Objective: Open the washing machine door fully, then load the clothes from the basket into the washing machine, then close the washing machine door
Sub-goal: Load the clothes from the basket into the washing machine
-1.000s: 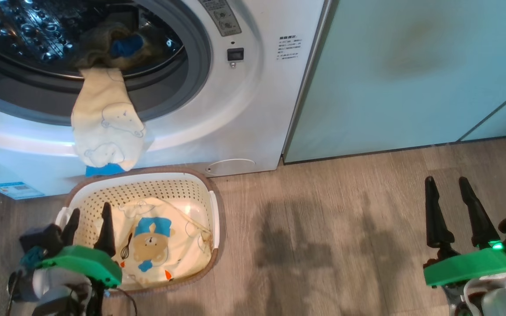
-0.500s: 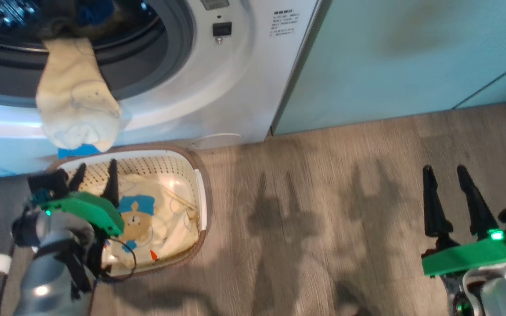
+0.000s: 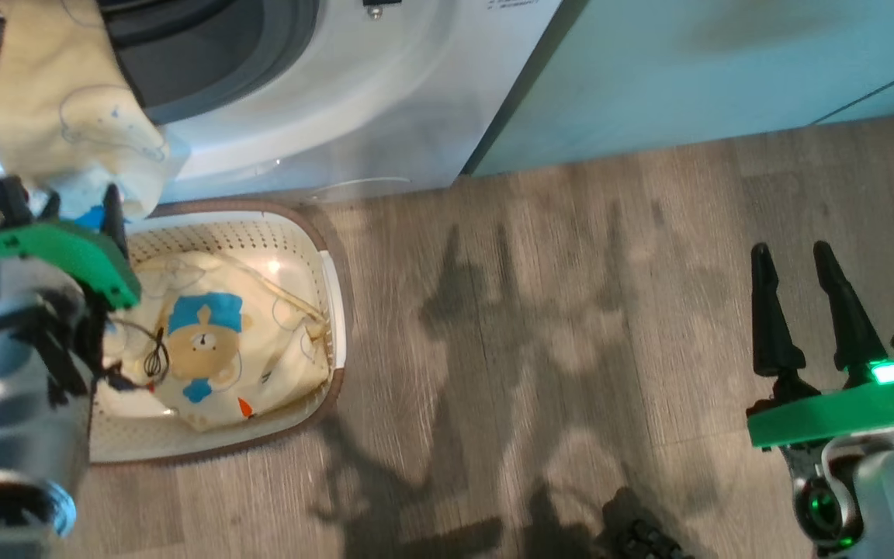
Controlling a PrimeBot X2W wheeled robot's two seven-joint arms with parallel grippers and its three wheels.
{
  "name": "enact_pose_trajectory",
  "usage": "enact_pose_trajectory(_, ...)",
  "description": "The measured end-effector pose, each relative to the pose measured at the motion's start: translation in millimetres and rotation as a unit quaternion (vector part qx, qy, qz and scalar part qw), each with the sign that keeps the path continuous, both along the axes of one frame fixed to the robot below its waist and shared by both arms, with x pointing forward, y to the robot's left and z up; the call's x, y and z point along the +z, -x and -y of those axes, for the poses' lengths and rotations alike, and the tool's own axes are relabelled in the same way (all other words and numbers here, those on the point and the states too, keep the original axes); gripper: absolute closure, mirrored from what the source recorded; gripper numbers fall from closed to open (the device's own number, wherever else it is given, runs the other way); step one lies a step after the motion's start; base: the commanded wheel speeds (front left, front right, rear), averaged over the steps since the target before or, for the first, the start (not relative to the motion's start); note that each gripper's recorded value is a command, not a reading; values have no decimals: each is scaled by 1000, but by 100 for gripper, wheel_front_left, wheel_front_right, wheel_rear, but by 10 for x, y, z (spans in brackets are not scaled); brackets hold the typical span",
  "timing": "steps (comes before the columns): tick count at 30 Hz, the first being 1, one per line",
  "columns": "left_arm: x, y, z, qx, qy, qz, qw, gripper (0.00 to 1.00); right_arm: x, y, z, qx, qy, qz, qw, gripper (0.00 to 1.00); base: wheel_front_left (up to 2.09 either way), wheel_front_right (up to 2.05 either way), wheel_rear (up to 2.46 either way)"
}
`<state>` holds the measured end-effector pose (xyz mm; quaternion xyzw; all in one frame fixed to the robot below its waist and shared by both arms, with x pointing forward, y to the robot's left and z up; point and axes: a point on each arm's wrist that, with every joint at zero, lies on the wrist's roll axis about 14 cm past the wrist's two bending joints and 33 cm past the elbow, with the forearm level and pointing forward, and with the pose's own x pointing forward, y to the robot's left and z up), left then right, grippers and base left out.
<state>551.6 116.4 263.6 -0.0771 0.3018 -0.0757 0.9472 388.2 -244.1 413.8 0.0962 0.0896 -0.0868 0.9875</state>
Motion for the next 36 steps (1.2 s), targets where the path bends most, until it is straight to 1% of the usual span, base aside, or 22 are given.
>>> enact_pose_trajectory(1, -6, -106, -18, 3, -4, 1, 1000, 0, -31, -38, -7, 3, 1, -3, 1000, 0, 0, 0, 0)
enact_pose_trajectory(3, -30, -174, -10, 0, -8, -3, 1000, 0, -67, -63, -19, 5, 1, -7, 1000, 0, 0, 0, 0)
enact_pose_trajectory(10, -183, -243, -6, -14, -36, -33, 999, 0, -144, -163, -77, 17, 0, -12, 1000, 0, 0, 0, 0)
enact_pose_trajectory(15, -168, -350, 18, -11, -39, -29, 999, 0, -168, -187, -73, 18, 1, -15, 1000, 0, 0, 0, 0)
enact_pose_trajectory(16, -171, -349, 18, -11, -39, -29, 999, 17, -170, -186, -73, 18, 1, -15, 1000, 0, 0, 0, 0)
enact_pose_trajectory(17, -174, -348, 15, -10, -39, -29, 999, 38, -170, -186, -73, 18, 1, -15, 1000, 0, 0, 0, 0)
enact_pose_trajectory(18, -175, -347, 9, -10, -40, -30, 999, 54, -169, -186, -73, 18, 1, -15, 1000, 0, 0, 0, 0)
enact_pose_trajectory(19, -176, -340, 3, -10, -41, -30, 999, 62, -169, -187, -75, 18, 1, -15, 1000, 0, 0, 0, 0)
enact_pose_trajectory(20, -176, -331, -2, -9, -41, -30, 999, 78, -165, -188, -76, 18, 0, -14, 1000, 0, 0, 0, 0)
enact_pose_trajectory(21, -177, -320, -8, -9, -42, -32, 999, 96, -160, -188, -78, 18, 0, -13, 1000, 0, 0, 0, 0)
enact_pose_trajectory(22, -167, -318, -12, -9, -43, -30, 999, 100, -155, -188, -80, 18, 0, -13, 1000, 0, 0, 0, 0)
enact_pose_trajectory(30, -2, -321, 16, -15, -31, -7, 999, 100, -71, -194, -101, 21, -2, 0, 1000, 0, 0, 0, 0)
enact_pose_trajectory(36, 122, -253, 47, -18, -20, 9, 1000, 100, 14, -179, -116, 23, -3, 11, 1000, 0, 0, 0, 0)
